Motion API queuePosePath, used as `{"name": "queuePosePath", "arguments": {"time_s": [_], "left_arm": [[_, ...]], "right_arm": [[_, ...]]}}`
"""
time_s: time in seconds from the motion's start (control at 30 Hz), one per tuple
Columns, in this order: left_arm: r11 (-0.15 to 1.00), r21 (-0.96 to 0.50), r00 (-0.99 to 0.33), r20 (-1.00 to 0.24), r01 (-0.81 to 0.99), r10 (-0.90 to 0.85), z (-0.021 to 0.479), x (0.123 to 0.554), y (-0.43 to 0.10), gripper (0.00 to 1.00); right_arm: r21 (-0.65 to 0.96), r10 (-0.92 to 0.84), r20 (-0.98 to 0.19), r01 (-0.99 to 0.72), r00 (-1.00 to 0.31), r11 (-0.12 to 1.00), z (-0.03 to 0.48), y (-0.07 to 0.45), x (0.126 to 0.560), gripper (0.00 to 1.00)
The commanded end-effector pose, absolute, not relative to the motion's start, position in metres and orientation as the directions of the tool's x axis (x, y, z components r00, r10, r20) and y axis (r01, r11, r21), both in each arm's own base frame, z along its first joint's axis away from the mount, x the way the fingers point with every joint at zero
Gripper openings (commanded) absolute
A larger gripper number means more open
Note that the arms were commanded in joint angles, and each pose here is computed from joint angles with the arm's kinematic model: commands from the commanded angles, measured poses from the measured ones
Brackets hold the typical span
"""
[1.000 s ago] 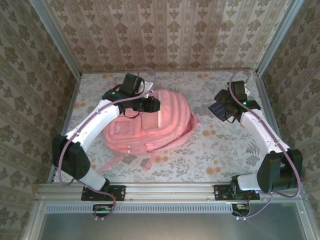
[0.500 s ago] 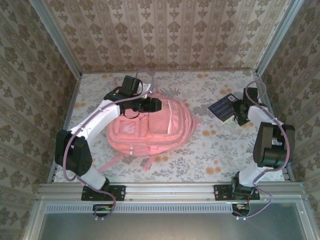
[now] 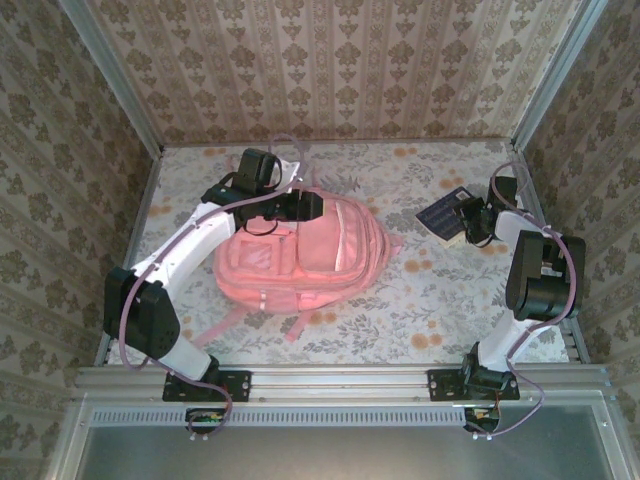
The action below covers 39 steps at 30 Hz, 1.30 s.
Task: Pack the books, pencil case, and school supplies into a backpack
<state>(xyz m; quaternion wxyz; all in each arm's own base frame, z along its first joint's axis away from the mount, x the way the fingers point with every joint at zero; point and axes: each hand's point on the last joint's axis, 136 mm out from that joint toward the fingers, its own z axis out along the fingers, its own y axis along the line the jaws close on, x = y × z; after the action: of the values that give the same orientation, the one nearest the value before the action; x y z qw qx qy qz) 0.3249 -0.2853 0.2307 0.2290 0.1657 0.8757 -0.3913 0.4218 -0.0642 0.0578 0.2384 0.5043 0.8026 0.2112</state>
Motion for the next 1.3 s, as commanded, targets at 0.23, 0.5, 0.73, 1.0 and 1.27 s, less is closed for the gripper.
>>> {"name": "queuePosePath", "arguments": {"time_s": [0.23,0.5,0.73,1.0,1.27], "left_arm": [[0.611,-0.625,-0.833,-0.543,0.486,0.107,0.236,0.325,-0.286,0.5],[0.627,-0.616,-0.837,-0.536,0.476,0.109,0.229,0.328,-0.284,0.51],[0.606,-0.635,-0.851,-0.504,0.479,0.146,0.225,0.326,-0.301,0.55],[0.556,-0.687,-0.874,-0.452,0.468,0.176,0.229,0.326,-0.356,0.63],[0.503,-0.763,-0.914,-0.343,0.406,0.217,0.211,0.34,-0.423,0.65]], "right_arm": [[0.634,0.888,-0.184,0.639,-0.422,0.435,0.052,-0.052,0.438,0.4],[0.619,0.864,-0.174,0.629,-0.473,0.47,0.046,-0.026,0.434,0.08],[0.655,0.872,-0.149,0.614,-0.466,0.441,0.061,-0.014,0.406,0.0],[0.791,0.871,-0.151,0.471,-0.468,0.391,0.096,0.008,0.379,0.0],[0.88,0.875,-0.128,0.353,-0.467,0.317,0.114,0.024,0.364,0.0]]}}
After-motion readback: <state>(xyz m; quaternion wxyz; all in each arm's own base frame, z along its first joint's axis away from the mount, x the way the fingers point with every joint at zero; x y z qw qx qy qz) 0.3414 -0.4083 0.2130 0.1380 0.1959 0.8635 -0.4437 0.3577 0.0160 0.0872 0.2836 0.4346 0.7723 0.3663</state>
